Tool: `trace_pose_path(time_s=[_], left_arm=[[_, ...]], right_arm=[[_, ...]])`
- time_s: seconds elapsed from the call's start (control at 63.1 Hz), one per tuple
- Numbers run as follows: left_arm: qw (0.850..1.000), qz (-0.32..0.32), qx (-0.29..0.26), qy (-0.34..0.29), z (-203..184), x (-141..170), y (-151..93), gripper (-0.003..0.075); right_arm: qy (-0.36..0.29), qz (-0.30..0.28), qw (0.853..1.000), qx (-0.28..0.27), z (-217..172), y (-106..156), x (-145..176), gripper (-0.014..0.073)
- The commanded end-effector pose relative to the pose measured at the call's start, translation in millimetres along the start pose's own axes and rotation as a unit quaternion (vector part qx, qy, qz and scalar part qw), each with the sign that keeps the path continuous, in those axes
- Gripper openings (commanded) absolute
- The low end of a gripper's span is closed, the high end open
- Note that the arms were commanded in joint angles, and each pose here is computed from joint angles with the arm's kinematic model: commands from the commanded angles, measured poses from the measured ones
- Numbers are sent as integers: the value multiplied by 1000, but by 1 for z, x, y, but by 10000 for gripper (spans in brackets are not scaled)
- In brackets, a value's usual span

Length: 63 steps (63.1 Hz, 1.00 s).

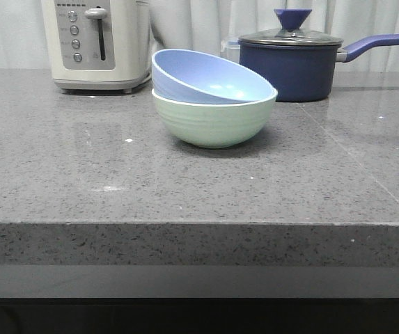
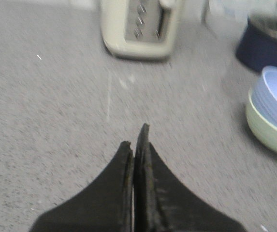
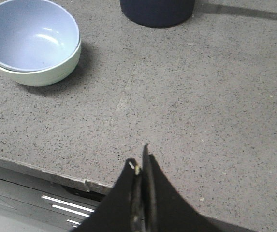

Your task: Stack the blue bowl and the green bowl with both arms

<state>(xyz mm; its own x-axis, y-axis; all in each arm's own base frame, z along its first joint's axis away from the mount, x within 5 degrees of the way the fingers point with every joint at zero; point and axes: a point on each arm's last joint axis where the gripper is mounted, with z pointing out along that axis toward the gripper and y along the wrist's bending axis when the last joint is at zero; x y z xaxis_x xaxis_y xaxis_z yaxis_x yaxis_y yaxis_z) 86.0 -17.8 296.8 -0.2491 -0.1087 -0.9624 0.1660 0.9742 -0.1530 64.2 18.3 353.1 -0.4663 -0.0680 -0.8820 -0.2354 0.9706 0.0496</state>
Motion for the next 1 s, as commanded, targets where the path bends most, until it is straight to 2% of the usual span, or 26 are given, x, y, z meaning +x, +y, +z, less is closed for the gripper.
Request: trace_pose_path(time_s=[0.0, 0.174, 0.381, 0.73, 0.983], left_arm=[[993, -13, -10, -120, -10, 12, 6, -19], [985, -14, -43, -164, -17, 59, 17, -20], [983, -14, -48, -176, -16, 85, 22, -20], [981, -13, -49, -188, -15, 86, 23, -20], [981, 14, -50, -185, -15, 86, 22, -20]], right_arm=[[-47, 2, 999, 1, -4, 0, -12, -53], [-47, 2, 999, 1, -4, 0, -12, -53], [-47, 2, 999, 1, -4, 0, -12, -53], [-46, 2, 999, 1, -4, 0, -12, -53], [-46, 2, 999, 1, -4, 0, -12, -53]])
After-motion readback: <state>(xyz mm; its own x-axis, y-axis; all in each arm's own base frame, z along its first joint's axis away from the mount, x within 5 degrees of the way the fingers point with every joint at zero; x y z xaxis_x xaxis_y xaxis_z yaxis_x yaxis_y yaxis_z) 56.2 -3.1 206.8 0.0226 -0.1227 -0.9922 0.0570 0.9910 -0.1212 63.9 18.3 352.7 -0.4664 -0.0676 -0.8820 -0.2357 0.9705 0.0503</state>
